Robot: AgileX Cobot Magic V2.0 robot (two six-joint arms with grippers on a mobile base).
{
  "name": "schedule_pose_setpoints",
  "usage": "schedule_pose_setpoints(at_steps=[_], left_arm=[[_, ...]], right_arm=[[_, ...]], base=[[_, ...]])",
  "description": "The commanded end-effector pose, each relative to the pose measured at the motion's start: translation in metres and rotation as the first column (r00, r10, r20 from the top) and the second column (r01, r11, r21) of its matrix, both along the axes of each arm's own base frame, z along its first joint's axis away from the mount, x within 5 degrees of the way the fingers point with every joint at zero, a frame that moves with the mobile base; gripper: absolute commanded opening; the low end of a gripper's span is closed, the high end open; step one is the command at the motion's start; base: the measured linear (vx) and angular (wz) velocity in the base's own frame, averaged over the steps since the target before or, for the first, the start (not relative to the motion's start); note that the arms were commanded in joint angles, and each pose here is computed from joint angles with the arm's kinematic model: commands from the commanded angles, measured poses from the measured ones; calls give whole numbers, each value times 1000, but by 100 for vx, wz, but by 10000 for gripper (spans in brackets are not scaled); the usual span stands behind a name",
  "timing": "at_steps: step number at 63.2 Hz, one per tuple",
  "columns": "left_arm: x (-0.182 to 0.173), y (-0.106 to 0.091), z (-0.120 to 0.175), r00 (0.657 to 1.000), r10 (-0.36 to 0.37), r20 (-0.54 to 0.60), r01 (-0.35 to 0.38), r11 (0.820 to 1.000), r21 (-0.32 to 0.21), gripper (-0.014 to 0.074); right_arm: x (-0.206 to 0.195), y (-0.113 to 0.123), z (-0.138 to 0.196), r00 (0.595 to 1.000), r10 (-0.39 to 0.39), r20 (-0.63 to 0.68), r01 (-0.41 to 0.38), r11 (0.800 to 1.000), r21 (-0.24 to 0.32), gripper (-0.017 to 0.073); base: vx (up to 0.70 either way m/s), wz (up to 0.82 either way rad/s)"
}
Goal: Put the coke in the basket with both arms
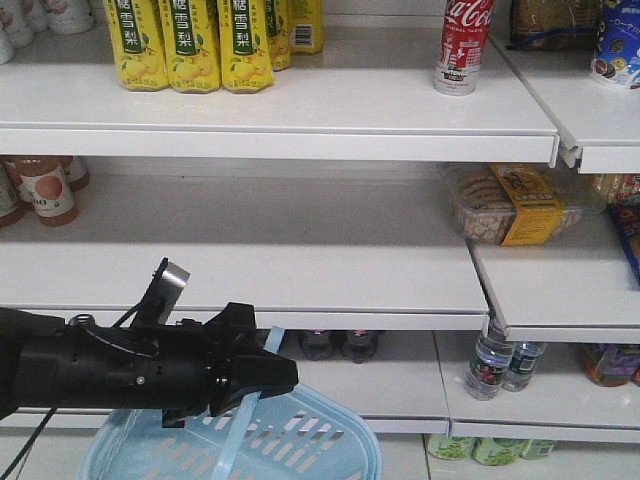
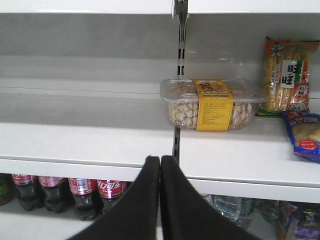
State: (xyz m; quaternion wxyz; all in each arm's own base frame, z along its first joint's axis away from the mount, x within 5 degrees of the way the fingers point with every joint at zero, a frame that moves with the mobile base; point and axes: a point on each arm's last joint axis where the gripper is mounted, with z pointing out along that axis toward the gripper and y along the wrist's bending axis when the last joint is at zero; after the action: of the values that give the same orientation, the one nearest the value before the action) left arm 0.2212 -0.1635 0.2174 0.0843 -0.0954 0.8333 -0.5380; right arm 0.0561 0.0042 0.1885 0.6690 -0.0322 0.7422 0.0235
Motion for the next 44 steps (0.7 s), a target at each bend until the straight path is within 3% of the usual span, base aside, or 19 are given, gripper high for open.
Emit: schedule_pose_setpoints(at_steps=[1,44], left_arm=[[-1,-4,23,1000,3,31,0,994,-112,-6],[-1,-4,23,1000,3,31,0,994,-112,-6]], right_arm=[[0,0,5,997,1,78,-1,1000,-3,-10],[0,0,5,997,1,79,-1,1000,-3,-10]], base=[[3,2],[5,2]])
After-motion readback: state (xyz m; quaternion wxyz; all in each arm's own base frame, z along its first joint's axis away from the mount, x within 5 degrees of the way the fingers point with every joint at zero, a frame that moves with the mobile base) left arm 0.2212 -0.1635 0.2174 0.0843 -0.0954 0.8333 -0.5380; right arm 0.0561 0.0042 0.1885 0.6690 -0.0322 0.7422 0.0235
